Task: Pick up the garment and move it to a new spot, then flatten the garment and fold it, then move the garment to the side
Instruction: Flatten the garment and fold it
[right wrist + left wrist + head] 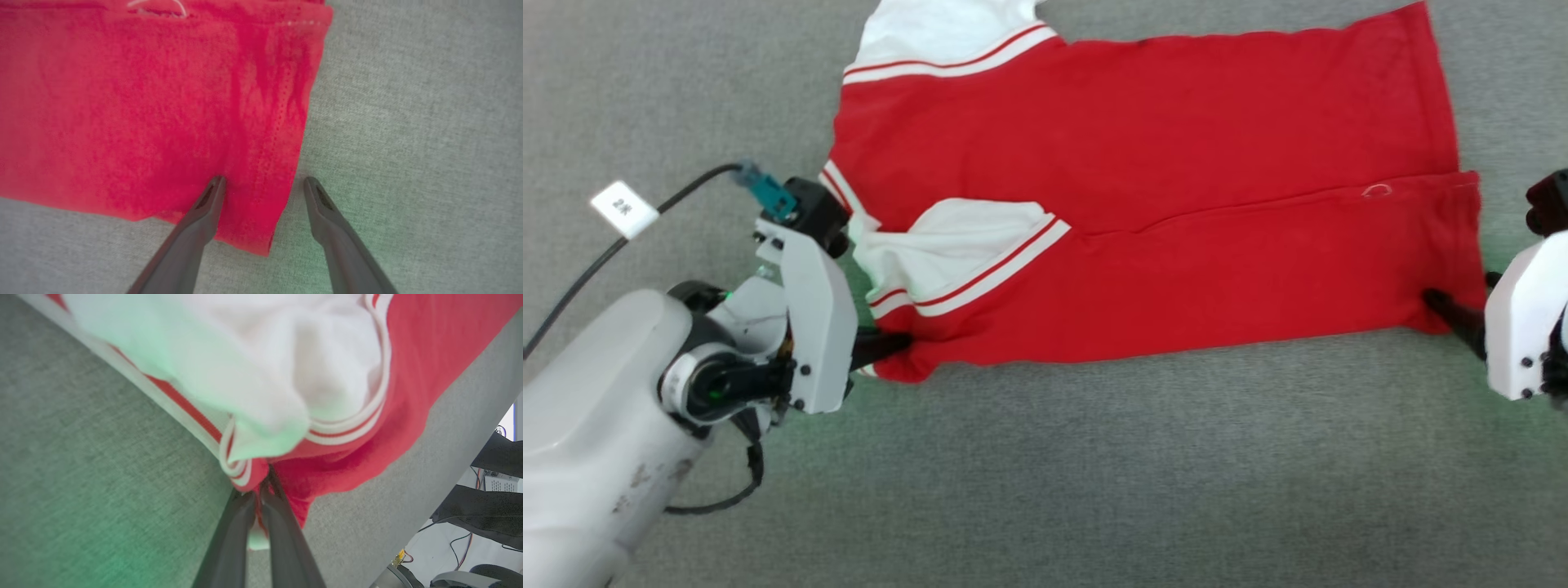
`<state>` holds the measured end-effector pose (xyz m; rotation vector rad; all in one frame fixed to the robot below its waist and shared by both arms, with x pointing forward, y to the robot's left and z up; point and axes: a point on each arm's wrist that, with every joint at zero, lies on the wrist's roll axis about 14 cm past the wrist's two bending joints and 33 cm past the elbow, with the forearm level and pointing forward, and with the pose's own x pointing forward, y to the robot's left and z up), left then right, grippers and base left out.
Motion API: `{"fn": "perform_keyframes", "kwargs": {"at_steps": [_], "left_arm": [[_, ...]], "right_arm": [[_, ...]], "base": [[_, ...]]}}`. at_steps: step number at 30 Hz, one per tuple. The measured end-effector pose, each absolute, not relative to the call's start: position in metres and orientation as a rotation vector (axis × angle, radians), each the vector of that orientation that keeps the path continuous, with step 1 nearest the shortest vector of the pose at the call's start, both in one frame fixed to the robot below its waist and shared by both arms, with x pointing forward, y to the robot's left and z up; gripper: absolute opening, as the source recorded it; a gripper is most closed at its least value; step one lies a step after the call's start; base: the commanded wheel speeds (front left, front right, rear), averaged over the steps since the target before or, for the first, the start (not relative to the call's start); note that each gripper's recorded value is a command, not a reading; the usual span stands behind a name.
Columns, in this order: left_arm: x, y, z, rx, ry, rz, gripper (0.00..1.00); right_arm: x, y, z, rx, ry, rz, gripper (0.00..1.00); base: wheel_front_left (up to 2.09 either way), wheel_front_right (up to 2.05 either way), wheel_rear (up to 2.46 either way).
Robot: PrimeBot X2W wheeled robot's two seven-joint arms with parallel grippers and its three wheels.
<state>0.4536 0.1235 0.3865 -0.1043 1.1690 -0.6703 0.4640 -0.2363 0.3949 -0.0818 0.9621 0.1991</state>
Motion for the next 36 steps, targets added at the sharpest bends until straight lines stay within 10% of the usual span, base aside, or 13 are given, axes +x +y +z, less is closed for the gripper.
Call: {"fn": "perform_keyframes", "kwargs": {"at_steps": [3, 4, 36], "left_arm": [[0.455, 0.123, 0.385, -0.110, 1.166, -0.670, 0.00], [0.456, 0.124, 0.384, -0.115, 1.162, -0.667, 0.00], [0.381, 0.129, 0.424, -0.242, 0.941, -0.651, 0.00]], "right_arm": [[0.466, -0.236, 0.389, -0.110, 1.015, 0.214, 0.05], [0.466, -0.235, 0.387, -0.111, 1.025, 0.219, 0.00], [0.397, -0.237, 0.404, -0.032, 1.004, 0.243, 0.00]], "base": [[0.00, 0.00, 0.00], [0.00, 0.00, 0.00], [0.00, 0.00, 0.00]]}}
